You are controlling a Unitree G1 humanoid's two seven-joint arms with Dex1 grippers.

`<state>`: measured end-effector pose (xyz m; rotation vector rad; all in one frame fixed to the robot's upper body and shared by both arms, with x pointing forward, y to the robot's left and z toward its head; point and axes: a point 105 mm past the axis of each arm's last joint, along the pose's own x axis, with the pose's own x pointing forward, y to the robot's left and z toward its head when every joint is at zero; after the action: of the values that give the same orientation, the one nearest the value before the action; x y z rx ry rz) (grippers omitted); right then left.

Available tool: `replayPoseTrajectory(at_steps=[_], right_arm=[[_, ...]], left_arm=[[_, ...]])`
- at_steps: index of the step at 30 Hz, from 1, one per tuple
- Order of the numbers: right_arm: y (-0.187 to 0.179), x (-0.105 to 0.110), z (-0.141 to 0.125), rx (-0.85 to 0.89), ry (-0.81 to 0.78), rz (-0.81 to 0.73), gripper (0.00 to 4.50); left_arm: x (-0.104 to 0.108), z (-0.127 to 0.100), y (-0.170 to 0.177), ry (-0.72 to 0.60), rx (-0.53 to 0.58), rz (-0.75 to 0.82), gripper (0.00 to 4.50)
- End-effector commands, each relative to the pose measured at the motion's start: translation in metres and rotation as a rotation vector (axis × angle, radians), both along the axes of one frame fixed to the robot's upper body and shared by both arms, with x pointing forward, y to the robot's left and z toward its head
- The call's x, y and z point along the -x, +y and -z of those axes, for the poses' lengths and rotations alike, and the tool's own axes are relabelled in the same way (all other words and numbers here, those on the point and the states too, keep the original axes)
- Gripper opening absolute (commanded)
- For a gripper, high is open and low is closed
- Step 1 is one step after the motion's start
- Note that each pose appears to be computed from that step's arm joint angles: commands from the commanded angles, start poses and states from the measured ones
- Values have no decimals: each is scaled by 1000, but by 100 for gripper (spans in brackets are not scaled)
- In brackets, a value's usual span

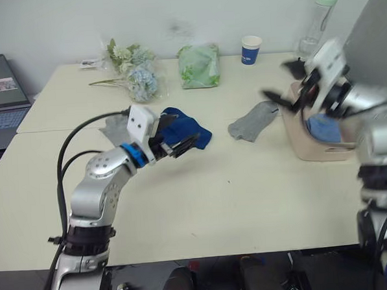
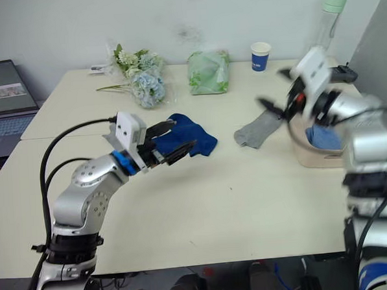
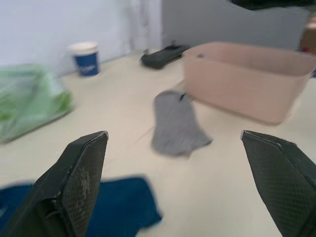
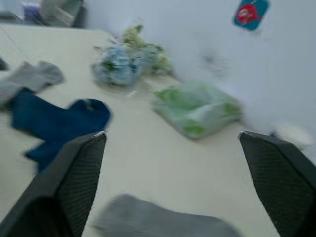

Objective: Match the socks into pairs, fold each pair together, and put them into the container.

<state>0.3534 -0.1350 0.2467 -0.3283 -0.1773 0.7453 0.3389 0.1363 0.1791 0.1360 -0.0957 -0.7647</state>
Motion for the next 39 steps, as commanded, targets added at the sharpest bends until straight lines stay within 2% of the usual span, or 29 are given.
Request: replayPoseTrajectory(at_steps=[1, 3, 4, 5, 6, 8, 14, 17, 20, 29, 34, 37, 39], right_arm=[[1, 22, -12, -29, -78, 68, 446], [4, 28, -3, -15, -70, 78, 446], [5, 32, 13, 43, -75, 87, 446], [0, 41, 49, 84, -28, 109, 446], [-2, 50, 74, 111, 6, 119, 446], [-10, 69, 106, 123, 44, 152, 446], [-24, 96, 127, 16, 104, 266, 446], [-26, 105, 134, 1, 130, 286, 446], [-30, 105, 139, -13, 144, 315, 446], [-30, 97, 140, -24, 140, 326, 446], [-23, 80, 131, -14, 141, 297, 446], [-20, 67, 120, -25, 146, 283, 446], [-11, 62, 114, -28, 151, 243, 446]], left_arm=[[4, -2, 12, -59, -7, -62, 450], [6, 3, 17, -54, 0, -86, 450], [10, 12, 22, -41, -15, -105, 450], [19, 33, 32, -3, -34, -147, 450], [27, 48, 40, 24, -49, -176, 450], [40, 63, 52, 43, -42, -246, 450], [69, 81, 72, 61, -20, -347, 450], [81, 88, 78, 68, -37, -373, 450], [87, 92, 84, 72, -33, -413, 450], [88, 91, 84, 75, -15, -438, 450], [75, 79, 70, 38, -37, -359, 450], [61, 67, 48, 5, -57, -261, 450], [44, 57, 30, -35, -59, -211, 450]])
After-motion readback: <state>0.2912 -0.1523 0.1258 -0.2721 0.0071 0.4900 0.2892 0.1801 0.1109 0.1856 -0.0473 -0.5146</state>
